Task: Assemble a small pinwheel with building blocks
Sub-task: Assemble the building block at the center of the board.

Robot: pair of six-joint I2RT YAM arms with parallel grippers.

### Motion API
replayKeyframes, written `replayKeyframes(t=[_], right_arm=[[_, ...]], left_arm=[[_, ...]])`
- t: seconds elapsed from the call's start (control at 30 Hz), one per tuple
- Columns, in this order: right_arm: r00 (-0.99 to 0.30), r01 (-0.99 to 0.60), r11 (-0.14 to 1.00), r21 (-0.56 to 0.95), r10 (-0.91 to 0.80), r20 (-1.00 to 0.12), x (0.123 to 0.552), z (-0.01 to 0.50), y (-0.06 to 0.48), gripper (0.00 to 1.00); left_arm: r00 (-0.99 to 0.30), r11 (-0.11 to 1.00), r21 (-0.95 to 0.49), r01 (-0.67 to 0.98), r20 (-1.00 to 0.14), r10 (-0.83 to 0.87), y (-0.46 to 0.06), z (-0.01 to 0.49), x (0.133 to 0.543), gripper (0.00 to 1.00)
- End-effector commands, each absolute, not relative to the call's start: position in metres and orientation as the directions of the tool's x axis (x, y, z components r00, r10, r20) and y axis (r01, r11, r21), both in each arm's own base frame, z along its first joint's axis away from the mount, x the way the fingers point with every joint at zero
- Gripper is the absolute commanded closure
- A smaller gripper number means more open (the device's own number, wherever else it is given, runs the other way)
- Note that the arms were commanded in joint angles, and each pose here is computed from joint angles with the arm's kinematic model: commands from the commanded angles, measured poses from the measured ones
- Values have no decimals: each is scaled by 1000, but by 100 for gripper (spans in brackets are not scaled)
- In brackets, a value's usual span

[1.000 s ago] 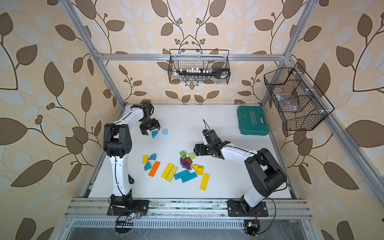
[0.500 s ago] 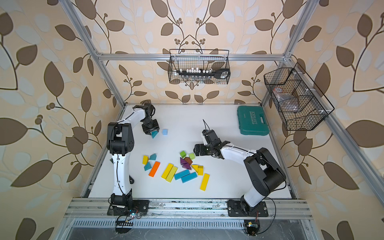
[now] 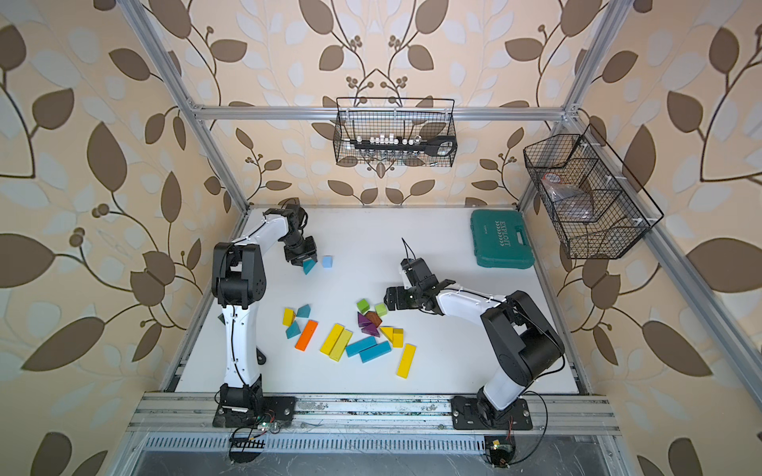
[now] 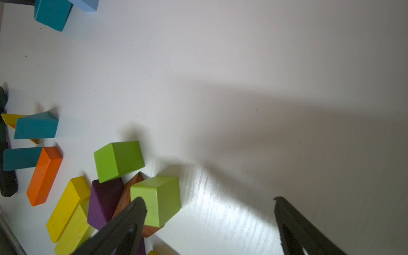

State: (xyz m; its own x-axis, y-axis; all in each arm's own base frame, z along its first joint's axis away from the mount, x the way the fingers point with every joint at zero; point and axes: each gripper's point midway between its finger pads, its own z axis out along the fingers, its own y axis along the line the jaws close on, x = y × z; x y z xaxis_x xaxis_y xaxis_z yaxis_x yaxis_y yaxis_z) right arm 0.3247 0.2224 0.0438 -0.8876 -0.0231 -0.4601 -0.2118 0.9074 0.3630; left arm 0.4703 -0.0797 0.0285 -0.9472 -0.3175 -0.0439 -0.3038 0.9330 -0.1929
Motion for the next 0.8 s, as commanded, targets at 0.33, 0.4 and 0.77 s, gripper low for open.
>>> replayKeyframes(t=[0.33, 0.4, 0.77], right_arm=[[-892, -209, 907, 367, -22, -452, 327, 41, 224, 8], [-890, -210, 906, 368, -22, -455, 328, 43, 224, 8], [-892, -210, 901, 378, -19, -451, 326, 42, 225, 8]], left_arm=[[-969, 937, -266, -225, -38, -243, -96, 37, 474, 34], [-966, 929, -292, -227, -54, -253, -100, 46, 476, 33], [-955, 886, -392, -247, -57, -292, -115, 62, 479, 22]])
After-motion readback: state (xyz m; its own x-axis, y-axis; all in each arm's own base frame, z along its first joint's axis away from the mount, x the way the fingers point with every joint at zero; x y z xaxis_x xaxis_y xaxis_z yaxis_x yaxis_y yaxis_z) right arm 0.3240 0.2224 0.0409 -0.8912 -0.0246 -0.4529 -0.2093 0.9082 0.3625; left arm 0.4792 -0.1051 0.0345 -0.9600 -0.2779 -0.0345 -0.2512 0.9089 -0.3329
